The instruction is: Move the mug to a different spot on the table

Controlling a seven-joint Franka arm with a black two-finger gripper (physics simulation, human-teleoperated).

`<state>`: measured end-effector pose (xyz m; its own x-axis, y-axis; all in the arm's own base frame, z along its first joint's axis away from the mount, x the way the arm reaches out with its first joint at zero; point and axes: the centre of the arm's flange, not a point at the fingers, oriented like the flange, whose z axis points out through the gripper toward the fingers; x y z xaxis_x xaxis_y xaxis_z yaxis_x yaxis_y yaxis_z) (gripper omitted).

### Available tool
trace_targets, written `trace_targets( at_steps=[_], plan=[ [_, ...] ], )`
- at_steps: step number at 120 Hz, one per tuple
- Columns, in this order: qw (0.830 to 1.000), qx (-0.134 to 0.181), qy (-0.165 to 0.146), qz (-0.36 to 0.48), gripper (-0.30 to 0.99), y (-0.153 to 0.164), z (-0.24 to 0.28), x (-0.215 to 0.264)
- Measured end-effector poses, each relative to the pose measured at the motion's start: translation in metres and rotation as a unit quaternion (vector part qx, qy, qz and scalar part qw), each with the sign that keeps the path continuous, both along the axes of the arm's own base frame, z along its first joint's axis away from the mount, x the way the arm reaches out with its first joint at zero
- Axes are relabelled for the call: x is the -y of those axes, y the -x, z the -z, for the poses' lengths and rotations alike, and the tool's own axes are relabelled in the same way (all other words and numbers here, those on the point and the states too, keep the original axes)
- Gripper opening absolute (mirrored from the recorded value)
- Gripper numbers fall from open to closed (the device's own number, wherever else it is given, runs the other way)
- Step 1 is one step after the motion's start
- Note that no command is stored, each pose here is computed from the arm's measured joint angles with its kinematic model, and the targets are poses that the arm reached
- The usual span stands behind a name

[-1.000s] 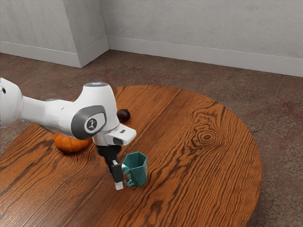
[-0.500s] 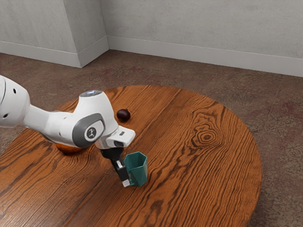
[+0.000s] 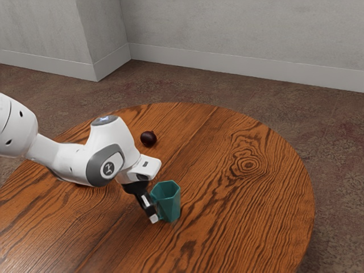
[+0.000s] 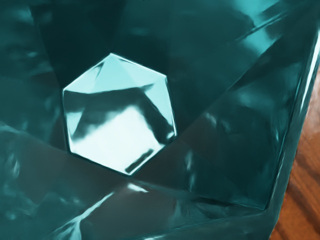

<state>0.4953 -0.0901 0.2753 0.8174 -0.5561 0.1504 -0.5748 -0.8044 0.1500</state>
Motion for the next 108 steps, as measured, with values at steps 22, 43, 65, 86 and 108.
trace_targets(
  at_steps=[22, 43, 65, 86, 108],
  plan=[
    [1.0, 0.025, -0.005, -0.01, 0.09, -0.001, -0.006, -0.003],
    [0.998, 0.063, -0.014, -0.024, 0.03, -0.003, -0.016, -0.011],
    [0.993, 0.107, -0.028, -0.04, -0.03, -0.007, -0.034, -0.022],
    [0.989, 0.122, -0.044, -0.064, -0.06, 0.0, -0.038, -0.041],
    [0.988, 0.124, -0.044, -0.087, -0.07, 0.0, -0.034, -0.059]
  ],
)
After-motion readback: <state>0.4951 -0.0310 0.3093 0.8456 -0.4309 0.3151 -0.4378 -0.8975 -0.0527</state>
